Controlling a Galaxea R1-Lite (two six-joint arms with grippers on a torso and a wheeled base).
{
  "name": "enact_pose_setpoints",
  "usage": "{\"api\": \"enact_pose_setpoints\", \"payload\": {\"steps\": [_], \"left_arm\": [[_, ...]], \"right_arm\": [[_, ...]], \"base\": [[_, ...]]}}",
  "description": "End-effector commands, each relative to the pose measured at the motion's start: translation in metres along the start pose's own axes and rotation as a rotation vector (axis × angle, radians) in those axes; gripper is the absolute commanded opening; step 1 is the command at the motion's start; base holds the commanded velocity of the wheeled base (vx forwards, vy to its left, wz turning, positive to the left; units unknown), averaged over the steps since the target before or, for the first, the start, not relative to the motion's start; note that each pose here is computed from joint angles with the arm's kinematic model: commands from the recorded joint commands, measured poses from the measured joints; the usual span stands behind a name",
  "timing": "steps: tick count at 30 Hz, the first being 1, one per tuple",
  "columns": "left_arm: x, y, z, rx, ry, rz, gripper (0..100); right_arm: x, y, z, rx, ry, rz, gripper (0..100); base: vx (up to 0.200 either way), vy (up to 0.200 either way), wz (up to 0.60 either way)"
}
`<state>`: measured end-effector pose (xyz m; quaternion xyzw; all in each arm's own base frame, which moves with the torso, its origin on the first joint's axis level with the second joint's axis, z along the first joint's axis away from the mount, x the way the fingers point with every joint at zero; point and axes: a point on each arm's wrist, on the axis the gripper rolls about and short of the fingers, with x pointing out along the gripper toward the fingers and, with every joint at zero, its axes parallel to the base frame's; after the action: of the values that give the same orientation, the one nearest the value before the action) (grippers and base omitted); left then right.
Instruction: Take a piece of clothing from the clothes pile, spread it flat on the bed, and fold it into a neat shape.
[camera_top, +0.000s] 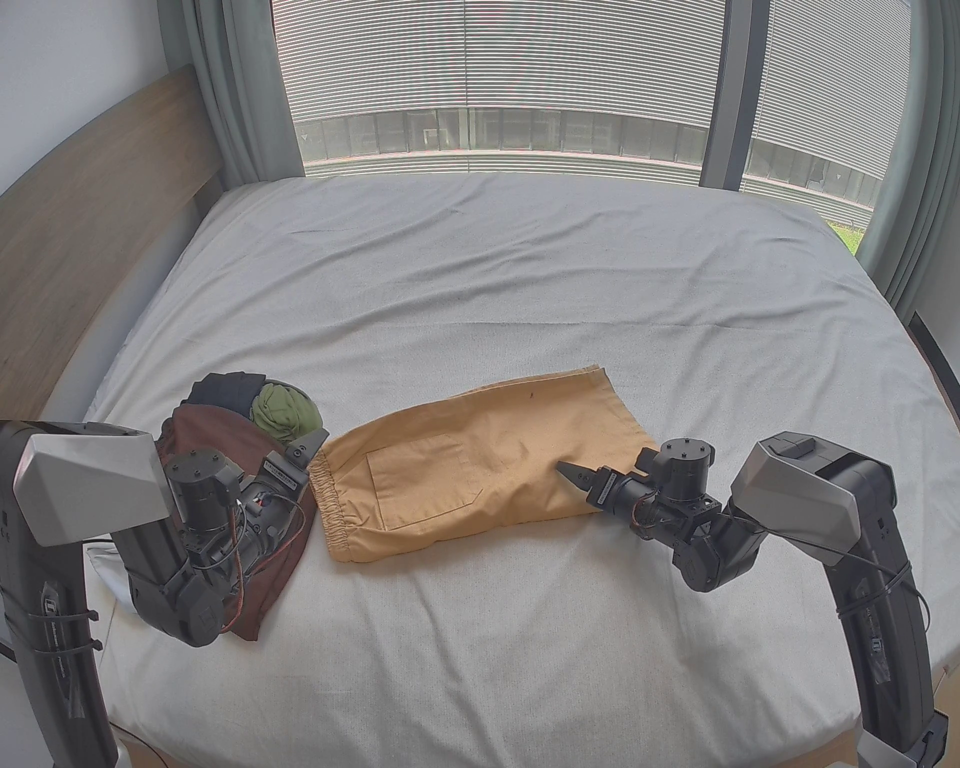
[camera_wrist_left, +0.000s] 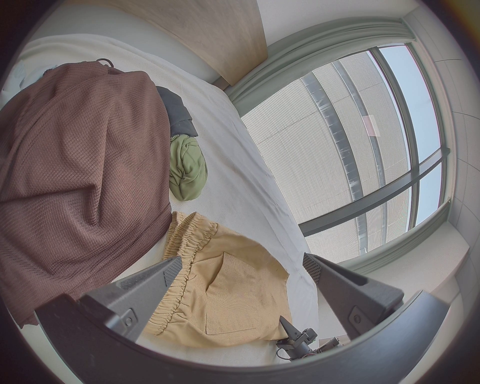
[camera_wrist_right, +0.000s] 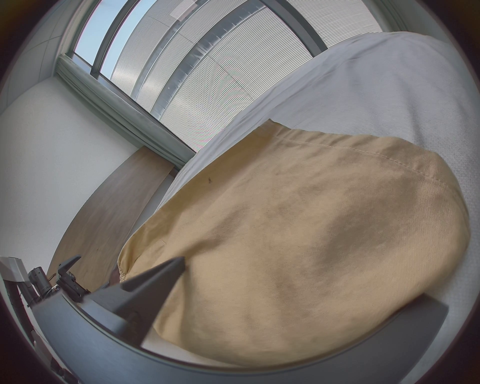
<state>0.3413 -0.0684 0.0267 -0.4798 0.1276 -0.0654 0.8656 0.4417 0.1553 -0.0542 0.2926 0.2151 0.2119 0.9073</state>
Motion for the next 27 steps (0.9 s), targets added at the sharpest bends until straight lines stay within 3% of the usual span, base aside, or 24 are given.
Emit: {"api": "enact_pose_setpoints", "payload": {"steps": [1, 16, 19, 27], "left_arm": [[0.000, -0.001, 0.000, -0.003, 0.003, -0.005, 100], [0.001, 0.002, -0.001, -0.007, 0.008, 0.001, 100], [0.001, 0.001, -0.001, -0.006, 0.010, -0.002, 100], [0.001, 0.001, -0.001, -0.006, 0.011, -0.003, 100]], "right_arm": [[0.000, -0.005, -0.004, 0.003, 0.006, -0.006, 0], [-0.029, 0.011, 0.005, -0.035, 0.000, -0.006, 0], [-0.039, 0.008, -0.002, -0.088, 0.034, -0.031, 0], [-0.073, 0.011, -0.011, -0.129, 0.111, -0.082, 0]], "base": [[0.000, 0.000, 0.00], [0.000, 0.000, 0.00], [0.000, 0.000, 0.00], [0.000, 0.000, 0.00]]}}
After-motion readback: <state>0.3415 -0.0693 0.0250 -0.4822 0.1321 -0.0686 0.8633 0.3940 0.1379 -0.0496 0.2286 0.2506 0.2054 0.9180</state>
